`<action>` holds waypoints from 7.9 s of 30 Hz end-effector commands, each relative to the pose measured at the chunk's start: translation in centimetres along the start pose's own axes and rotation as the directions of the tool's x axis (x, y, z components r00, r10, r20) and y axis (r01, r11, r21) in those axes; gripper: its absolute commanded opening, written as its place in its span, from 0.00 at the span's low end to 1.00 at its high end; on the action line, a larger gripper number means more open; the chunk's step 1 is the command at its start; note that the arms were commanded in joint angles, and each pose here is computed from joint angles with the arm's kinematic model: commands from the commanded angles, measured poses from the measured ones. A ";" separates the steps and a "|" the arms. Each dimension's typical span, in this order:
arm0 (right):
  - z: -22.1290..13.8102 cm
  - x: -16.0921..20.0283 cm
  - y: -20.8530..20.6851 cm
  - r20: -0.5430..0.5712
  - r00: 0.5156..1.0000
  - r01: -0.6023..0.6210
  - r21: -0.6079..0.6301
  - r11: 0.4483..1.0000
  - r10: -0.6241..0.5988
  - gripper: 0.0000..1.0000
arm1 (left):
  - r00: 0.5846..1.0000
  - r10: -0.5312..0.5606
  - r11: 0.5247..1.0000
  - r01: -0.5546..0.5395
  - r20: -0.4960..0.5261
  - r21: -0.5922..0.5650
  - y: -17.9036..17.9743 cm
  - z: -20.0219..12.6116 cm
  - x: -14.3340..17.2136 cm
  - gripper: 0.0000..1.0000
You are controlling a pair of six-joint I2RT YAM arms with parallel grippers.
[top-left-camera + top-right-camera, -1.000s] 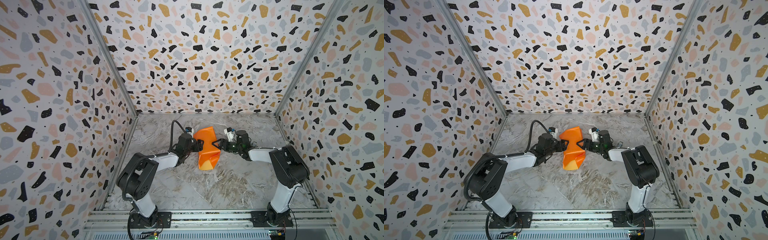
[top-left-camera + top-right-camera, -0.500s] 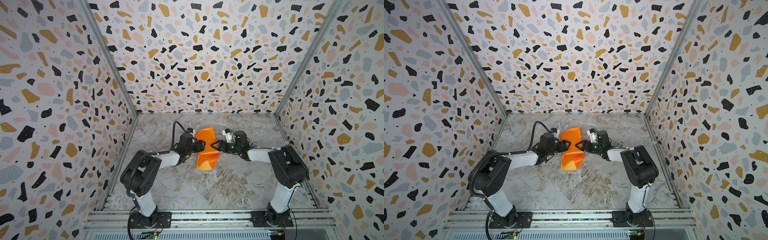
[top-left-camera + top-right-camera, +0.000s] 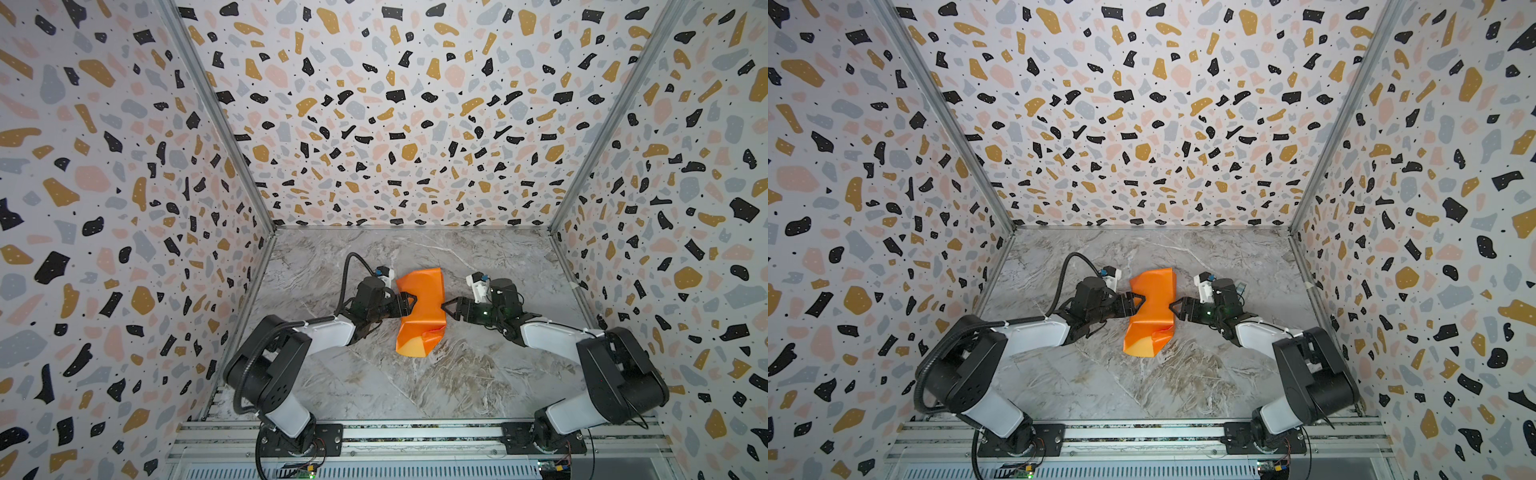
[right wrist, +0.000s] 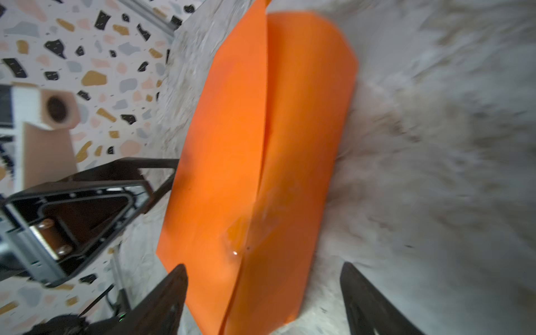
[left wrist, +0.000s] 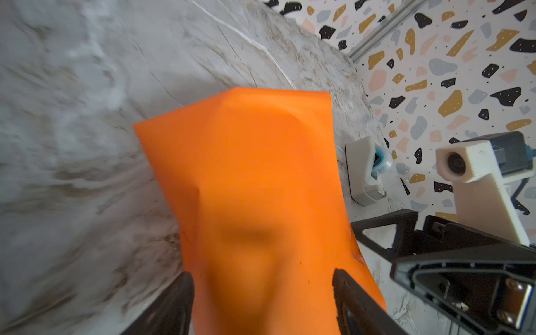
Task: Wrap a gift box in wrapping paper
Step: Move the gift box to the center of the table, then fold the wrapping paper for the gift box.
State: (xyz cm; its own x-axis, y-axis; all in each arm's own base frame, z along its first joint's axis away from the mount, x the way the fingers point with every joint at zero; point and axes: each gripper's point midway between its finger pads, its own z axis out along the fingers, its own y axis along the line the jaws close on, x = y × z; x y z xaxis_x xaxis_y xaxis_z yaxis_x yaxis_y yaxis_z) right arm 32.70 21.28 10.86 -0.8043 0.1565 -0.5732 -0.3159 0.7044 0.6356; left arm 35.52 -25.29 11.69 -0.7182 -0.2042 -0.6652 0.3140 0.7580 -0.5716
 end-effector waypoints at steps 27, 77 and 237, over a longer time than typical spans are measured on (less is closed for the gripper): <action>4.3 3.2 6.6 -0.221 0.881 0.425 -0.020 0.905 -0.419 0.37 | 0.986 0.110 0.991 -0.119 -0.127 -0.063 4.6 -4.3 8.1 0.31; 4.6 3.8 6.0 -0.230 0.891 0.396 -0.035 0.918 -0.393 0.34 | 0.930 0.352 0.921 -0.364 -0.105 -0.141 1.4 -2.3 9.1 0.68; 5.4 6.8 5.5 -0.283 0.886 0.369 -0.054 0.928 -0.368 0.28 | 0.960 0.256 0.949 -0.271 -0.110 -0.160 1.6 0.7 9.6 0.25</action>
State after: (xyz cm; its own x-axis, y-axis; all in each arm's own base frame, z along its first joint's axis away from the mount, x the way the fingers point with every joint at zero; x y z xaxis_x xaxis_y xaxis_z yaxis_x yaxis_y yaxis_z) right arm 30.17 30.58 10.42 -0.6783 -0.2631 -0.6861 -0.6458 0.6589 0.3858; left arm 29.34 -26.41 4.12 -0.7018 0.0670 -0.7092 0.3847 0.8735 -0.2982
